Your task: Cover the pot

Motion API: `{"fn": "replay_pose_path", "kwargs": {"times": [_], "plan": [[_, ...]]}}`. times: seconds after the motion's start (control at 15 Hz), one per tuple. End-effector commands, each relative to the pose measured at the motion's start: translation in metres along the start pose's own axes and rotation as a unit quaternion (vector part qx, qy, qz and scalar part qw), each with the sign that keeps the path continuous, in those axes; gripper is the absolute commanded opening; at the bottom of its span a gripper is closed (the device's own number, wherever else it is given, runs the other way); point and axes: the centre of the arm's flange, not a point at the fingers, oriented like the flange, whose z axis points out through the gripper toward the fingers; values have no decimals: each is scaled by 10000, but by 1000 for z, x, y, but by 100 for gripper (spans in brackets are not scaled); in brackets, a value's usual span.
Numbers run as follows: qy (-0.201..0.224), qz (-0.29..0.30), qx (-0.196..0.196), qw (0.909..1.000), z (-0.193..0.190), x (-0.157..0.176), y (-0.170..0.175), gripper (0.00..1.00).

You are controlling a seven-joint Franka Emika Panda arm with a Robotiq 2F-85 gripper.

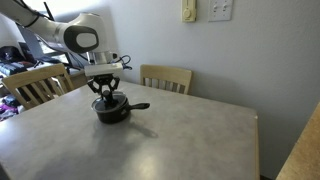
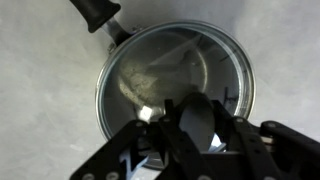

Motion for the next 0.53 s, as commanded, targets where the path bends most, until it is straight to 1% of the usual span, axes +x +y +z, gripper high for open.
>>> {"fn": "replay_pose_path", "kwargs": {"times": [0.0,0.47], "plan": [[-13,-119,-38,9999,-5,4,6,14],[-4,-113,-49,9999,-5,5,7,14]]}}
